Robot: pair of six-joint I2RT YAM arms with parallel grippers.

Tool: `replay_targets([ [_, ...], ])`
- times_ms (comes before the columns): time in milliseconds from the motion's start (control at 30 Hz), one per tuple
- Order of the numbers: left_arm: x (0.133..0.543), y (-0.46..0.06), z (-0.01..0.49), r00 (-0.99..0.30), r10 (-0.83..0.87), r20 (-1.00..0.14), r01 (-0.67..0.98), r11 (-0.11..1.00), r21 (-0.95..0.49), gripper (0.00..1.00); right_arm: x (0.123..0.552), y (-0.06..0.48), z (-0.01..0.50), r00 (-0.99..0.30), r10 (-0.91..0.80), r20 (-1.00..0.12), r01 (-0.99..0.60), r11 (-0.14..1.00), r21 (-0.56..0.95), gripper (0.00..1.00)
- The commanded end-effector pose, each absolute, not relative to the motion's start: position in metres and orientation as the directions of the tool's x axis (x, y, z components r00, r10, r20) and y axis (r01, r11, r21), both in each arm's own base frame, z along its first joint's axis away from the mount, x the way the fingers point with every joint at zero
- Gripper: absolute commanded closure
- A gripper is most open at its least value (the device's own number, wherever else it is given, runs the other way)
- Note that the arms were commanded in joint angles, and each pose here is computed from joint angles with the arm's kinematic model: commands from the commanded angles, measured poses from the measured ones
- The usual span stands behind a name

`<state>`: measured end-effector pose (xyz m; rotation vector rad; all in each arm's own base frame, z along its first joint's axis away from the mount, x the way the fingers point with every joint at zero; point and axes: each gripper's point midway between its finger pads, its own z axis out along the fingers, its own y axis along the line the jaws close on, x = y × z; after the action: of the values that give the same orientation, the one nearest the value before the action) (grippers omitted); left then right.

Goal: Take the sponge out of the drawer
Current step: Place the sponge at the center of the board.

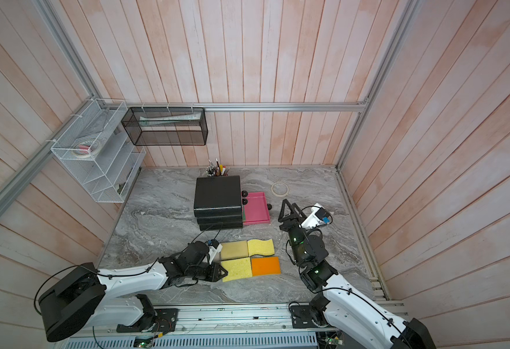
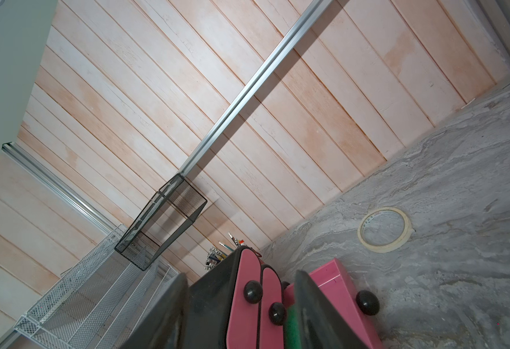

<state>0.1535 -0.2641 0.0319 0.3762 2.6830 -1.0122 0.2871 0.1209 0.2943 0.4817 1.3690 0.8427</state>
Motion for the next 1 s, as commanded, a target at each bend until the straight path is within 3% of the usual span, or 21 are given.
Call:
replay_targets([
  [0, 0.156, -0.261, 0.035, -0.925, 0.162, -0.343, 0.343, 0.742, -0.576, 0.73, 0.287, 0.116, 0.293, -0.006, 0.765, -0.644, -0.232, 0.626, 0.745, 0.43],
  [367, 0.165, -0.26, 0.047, -0.902, 0.173, -0.394, 0.379, 0.754, -0.537, 0.64, 0.291, 0.119, 0.288, -0.018, 0.753, -0.658, -0.221, 0.638, 0.737, 0.42],
  [800, 0.17, -0.26, 0.046, -0.897, 0.182, -0.404, 0.386, 0.766, -0.514, 0.64, 0.295, 0.115, 0.284, -0.014, 0.74, -0.673, -0.196, 0.658, 0.727, 0.43],
  [967, 0.178, -0.251, 0.063, -0.88, 0.16, -0.447, 0.383, 0.795, -0.47, 0.57, 0.305, 0.12, 0.277, -0.036, 0.69, -0.723, -0.158, 0.71, 0.686, 0.43],
])
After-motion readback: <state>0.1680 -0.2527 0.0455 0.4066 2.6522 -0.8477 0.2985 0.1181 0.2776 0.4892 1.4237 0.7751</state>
